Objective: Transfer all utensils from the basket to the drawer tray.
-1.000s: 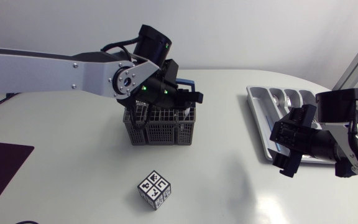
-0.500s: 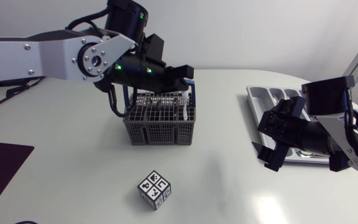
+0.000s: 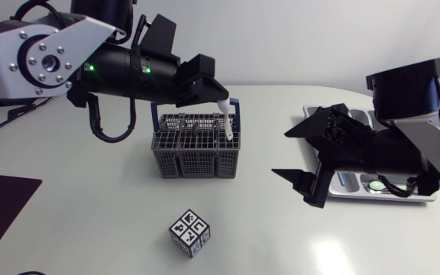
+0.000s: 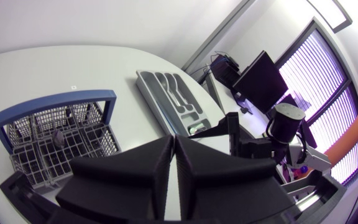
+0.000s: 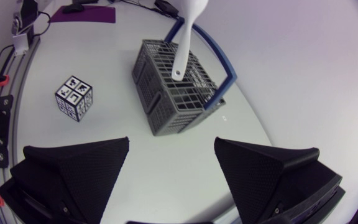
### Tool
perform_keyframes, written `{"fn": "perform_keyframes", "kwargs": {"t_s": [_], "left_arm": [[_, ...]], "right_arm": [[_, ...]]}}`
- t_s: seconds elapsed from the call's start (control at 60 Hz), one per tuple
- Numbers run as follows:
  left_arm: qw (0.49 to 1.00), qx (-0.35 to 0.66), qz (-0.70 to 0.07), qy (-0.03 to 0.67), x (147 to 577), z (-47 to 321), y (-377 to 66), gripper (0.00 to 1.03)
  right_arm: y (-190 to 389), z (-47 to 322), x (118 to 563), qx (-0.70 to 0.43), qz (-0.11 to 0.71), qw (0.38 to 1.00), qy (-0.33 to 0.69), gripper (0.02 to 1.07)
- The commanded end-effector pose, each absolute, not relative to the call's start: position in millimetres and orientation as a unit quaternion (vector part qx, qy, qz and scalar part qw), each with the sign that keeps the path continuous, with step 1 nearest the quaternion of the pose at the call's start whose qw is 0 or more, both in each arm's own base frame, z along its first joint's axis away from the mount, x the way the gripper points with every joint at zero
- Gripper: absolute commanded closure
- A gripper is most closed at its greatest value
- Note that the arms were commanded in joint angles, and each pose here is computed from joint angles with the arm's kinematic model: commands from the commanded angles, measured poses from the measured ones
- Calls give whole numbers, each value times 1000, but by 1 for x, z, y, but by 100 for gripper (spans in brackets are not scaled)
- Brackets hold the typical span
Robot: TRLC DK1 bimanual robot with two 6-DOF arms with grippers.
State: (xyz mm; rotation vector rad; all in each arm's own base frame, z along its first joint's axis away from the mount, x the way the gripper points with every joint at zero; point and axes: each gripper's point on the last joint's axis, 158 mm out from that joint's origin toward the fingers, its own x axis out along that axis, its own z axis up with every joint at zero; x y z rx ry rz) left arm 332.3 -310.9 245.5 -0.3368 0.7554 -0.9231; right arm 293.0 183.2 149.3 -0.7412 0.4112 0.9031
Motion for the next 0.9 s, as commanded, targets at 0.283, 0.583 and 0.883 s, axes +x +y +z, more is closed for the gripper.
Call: {"fn": "perform_keyframes", "kwargs": {"t_s": [0.283,0.583,0.883], "left_arm": [[738,-113,-519,415,260,209,-329,98],[688,-80,-573,437,211,200,-339,99],[679,-79,-591,428,198,212,-334,99]], "right_arm": [[234,164,241,-284,541,772,174,16],[257,154,200,-282,602,727,174,33],[258,150,185,-276,622,713,169,71]]}}
